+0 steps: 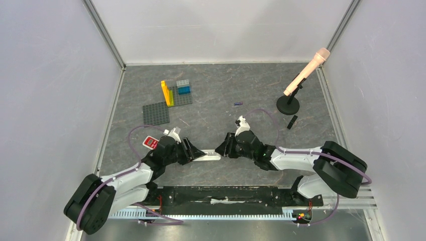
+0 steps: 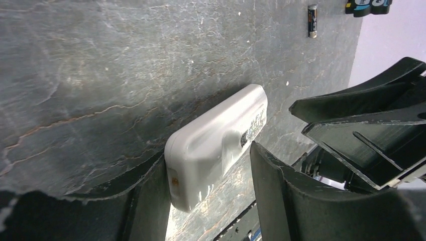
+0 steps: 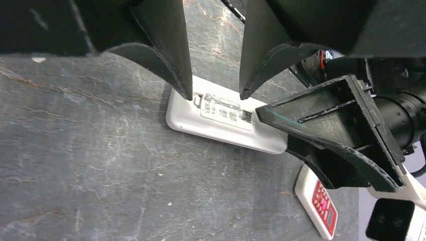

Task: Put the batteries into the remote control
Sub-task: Remove the battery cover from the remote control.

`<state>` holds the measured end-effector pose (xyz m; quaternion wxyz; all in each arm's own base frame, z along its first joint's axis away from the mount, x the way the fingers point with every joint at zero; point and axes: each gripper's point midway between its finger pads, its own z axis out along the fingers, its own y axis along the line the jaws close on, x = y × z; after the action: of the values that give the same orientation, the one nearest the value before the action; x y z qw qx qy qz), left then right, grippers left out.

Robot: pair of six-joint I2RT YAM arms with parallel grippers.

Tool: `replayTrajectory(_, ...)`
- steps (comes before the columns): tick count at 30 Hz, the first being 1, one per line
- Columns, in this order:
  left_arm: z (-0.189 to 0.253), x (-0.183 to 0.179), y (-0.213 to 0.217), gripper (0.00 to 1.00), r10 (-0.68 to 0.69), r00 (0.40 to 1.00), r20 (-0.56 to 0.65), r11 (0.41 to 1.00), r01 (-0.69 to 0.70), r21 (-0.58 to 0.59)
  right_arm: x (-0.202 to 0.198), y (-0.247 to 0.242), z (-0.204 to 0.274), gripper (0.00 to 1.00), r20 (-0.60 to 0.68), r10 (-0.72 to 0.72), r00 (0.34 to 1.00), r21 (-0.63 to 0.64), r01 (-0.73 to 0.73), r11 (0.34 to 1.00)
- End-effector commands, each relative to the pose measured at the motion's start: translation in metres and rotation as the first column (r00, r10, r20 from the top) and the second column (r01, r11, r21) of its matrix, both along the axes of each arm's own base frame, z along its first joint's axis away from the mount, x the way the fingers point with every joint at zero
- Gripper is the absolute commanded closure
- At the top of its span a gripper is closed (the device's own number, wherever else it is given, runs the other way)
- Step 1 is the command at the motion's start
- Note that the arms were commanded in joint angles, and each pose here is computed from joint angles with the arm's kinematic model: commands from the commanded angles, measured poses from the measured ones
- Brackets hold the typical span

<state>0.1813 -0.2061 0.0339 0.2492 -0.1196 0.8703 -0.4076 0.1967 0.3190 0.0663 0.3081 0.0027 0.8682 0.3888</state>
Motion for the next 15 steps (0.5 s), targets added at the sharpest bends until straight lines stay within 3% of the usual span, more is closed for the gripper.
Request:
replayTrajectory(1, -0.019, -0.003, 0.024, 0.38, 0.034, 0.999, -0.008, 0.986, -0.032, 0.161, 0.007, 0.019, 0.020, 0.60, 0.034, 0.020, 0.999, 0.039, -0.021, 0.999)
replayTrajectory(7, -0.022, -0.006, 0.024, 0.56, 0.020, 1.000, -0.024, 0.986, -0.016, 0.168, 0.005, 0.027, 0.010, 0.67, 0.013, 0.049, 0.999, -0.009, -0.049, 0.999)
replayTrajectory(12, -0.028, -0.007, 0.021, 0.83, 0.007, 0.999, -0.047, 0.985, 0.001, 0.172, 0.008, 0.023, -0.002, 0.68, -0.004, 0.039, 0.999, -0.088, -0.039, 0.995)
replayTrajectory(15, -0.028, -0.006, 0.021, 0.93, 0.005, 0.999, -0.046, 0.984, 0.003, 0.178, 0.012, 0.017, -0.007, 0.67, -0.002, 0.015, 1.000, -0.145, -0.015, 0.989)
